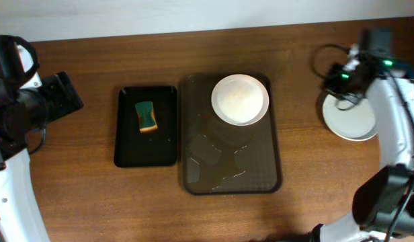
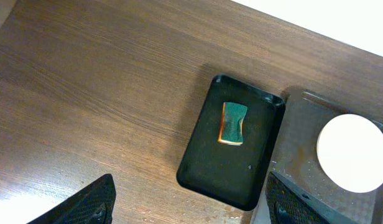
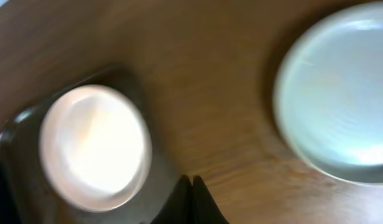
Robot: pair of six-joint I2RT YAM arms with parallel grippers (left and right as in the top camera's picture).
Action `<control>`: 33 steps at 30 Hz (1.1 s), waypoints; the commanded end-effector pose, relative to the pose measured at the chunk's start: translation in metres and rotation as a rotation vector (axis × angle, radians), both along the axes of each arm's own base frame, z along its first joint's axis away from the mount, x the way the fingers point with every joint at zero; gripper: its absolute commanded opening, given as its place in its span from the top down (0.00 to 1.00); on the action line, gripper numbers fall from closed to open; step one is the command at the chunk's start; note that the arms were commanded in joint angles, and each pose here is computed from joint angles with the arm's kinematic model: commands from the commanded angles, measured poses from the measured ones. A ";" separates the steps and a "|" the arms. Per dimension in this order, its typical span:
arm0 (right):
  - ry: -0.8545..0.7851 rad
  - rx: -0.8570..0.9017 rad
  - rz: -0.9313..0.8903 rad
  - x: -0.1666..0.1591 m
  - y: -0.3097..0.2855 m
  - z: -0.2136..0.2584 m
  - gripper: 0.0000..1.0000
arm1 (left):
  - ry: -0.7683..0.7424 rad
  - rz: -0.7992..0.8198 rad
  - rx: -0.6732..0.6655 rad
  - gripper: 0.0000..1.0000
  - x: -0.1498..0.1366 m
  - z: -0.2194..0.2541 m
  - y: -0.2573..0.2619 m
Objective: Clean dirty plates on tray and stack at the side
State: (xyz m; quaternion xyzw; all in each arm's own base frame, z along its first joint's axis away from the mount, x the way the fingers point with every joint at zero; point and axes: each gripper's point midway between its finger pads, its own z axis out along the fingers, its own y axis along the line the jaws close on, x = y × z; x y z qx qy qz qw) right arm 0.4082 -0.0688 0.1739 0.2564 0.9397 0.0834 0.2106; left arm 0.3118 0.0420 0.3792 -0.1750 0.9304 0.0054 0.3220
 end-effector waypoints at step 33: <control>-0.160 0.069 0.249 0.028 0.116 -0.071 0.96 | -0.009 0.000 -0.023 0.23 -0.001 0.001 -0.002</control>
